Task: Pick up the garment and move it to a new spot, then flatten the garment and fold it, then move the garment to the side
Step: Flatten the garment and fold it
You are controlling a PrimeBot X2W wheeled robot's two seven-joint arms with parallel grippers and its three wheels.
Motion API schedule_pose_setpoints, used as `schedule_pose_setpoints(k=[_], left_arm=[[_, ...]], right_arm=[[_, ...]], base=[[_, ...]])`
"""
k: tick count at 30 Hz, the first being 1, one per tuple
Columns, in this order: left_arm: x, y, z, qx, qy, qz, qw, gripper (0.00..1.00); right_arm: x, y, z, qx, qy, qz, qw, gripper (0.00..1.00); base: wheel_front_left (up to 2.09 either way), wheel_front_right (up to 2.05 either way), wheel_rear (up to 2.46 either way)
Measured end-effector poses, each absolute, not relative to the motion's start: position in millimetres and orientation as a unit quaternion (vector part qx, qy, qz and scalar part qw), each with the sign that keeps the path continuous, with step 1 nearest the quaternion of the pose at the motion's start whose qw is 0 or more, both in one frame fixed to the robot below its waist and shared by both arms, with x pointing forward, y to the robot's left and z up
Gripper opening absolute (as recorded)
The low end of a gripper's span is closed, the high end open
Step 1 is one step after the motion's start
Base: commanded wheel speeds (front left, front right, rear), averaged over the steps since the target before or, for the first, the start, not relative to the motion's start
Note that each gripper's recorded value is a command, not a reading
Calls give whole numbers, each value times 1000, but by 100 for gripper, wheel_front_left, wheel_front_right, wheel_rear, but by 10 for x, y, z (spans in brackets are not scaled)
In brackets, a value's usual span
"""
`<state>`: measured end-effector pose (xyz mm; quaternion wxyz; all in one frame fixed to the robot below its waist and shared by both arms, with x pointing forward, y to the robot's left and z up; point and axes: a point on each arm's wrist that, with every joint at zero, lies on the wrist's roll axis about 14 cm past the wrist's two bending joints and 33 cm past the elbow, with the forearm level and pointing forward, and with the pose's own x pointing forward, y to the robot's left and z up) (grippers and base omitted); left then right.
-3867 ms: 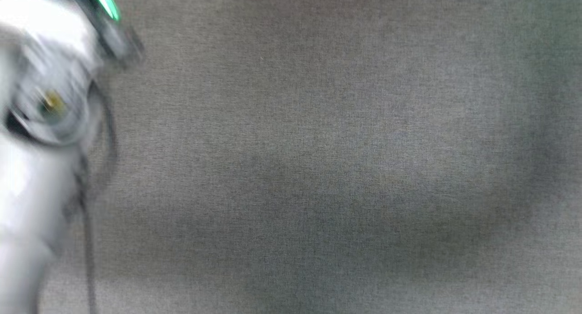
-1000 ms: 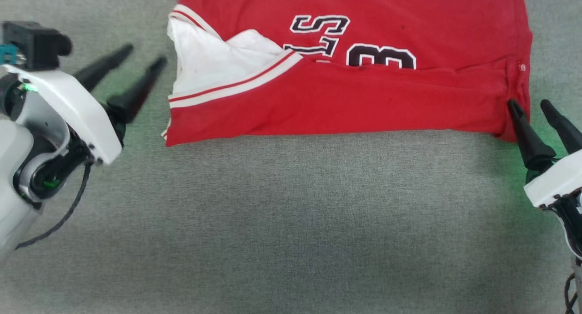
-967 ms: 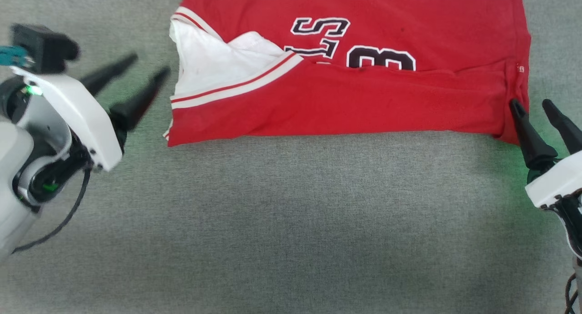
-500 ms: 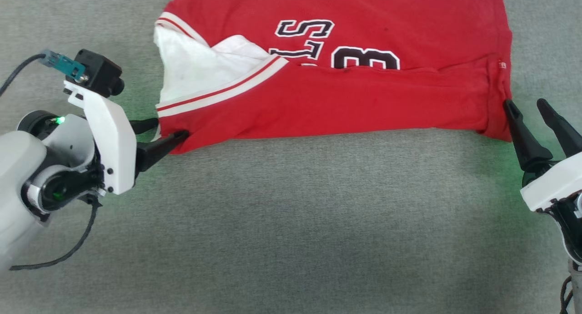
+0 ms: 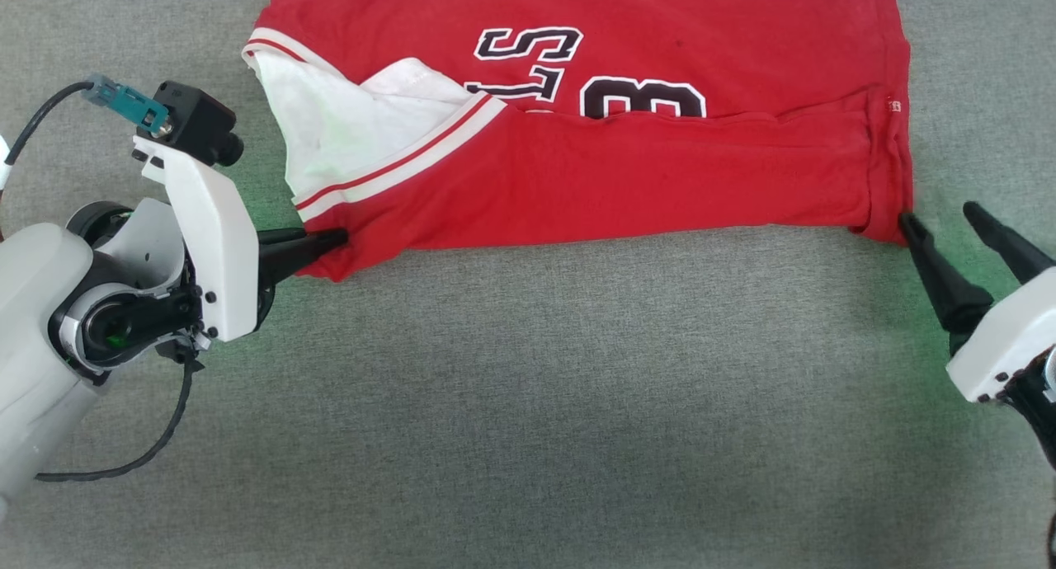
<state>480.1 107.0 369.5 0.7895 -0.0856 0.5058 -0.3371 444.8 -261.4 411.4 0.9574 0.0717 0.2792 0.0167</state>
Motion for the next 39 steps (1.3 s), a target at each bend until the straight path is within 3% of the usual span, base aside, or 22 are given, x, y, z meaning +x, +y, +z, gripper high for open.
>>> schedule_pose_setpoints(k=[7,20,21,22,23,32,39], left_arm=[[4776,1055,3729,-92,493,-341,795,0],[4706,1048,3709,-102,482,-343,800,0],[4710,1049,3706,-104,481,-343,800,0],[4710,1053,3701,-104,481,-343,800,0],[4715,1056,3698,-105,479,-343,801,0],[4646,1029,3826,-110,462,-349,808,0],[4323,1144,4025,-122,451,-354,810,0]], right_arm=[[4480,-2569,4066,-32,372,68,925,100],[4607,-2509,3782,-16,469,75,880,100],[4619,-2502,3763,-11,471,75,879,66],[4631,-2495,3747,-8,473,77,878,39],[4644,-2488,3738,-6,473,78,877,0],[4628,-2397,3845,6,458,97,884,0],[4370,-2389,3930,1,465,114,878,0]], base=[[0,0,0],[0,0,0],[0,0,0],[0,0,0],[0,0,0],[0,0,0],[0,0,0]])
